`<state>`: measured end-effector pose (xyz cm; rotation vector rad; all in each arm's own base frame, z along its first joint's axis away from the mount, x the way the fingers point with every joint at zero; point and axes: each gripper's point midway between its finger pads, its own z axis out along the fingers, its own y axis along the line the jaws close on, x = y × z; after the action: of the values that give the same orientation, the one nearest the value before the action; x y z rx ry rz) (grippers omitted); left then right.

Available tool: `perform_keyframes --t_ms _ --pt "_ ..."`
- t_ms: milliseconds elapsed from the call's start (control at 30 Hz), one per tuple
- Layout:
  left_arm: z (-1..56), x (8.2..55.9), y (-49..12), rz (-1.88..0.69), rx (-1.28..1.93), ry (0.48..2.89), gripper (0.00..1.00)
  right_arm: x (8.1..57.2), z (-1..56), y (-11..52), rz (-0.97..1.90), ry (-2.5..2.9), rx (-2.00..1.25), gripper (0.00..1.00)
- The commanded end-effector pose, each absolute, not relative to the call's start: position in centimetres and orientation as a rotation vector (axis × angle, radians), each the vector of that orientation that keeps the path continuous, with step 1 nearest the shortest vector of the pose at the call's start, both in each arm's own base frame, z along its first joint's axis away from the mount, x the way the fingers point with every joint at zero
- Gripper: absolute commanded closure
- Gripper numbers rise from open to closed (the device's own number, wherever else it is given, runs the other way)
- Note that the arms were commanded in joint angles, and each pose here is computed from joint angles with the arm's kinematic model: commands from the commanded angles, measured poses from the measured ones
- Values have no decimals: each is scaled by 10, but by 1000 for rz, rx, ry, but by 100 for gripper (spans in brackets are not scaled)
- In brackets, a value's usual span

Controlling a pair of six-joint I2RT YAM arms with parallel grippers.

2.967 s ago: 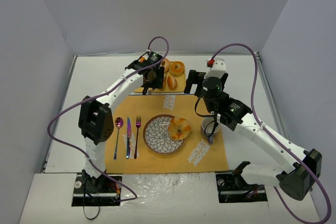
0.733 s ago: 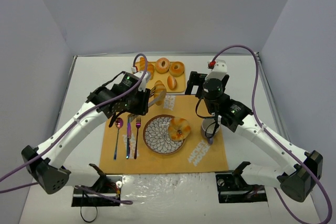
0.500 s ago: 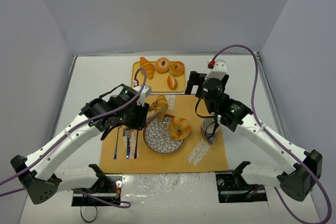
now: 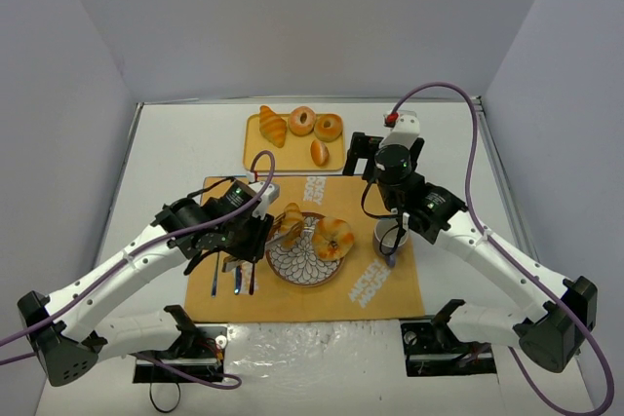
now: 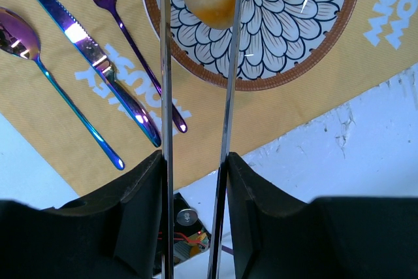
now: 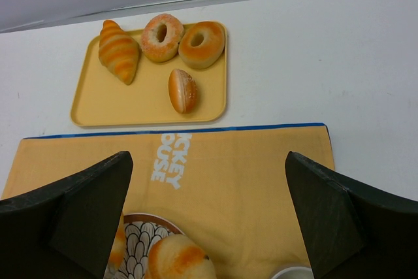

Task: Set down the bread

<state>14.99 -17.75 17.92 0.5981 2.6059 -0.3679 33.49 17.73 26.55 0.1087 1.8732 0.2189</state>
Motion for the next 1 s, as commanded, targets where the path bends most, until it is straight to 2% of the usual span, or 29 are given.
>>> perform_keyframes --t_ms 0,267,367,667,767,967 --pt "187 149 -191 -457 589 2557 100 344 291 179 242 1803 147 0" --pt "172 148 -200 -479 615 2577 98 345 287 180 240 1812 149 0" --pt "167 148 -201 -475 616 2586 90 345 285 180 239 1816 150 0" --pt "167 146 -202 -483 616 2582 54 344 282 181 249 1821 150 0" --pt "168 145 -201 -484 612 2577 48 343 282 181 254 1821 151 0" --pt "177 145 -199 -490 599 2555 47 343 282 181 255 1823 150 0"
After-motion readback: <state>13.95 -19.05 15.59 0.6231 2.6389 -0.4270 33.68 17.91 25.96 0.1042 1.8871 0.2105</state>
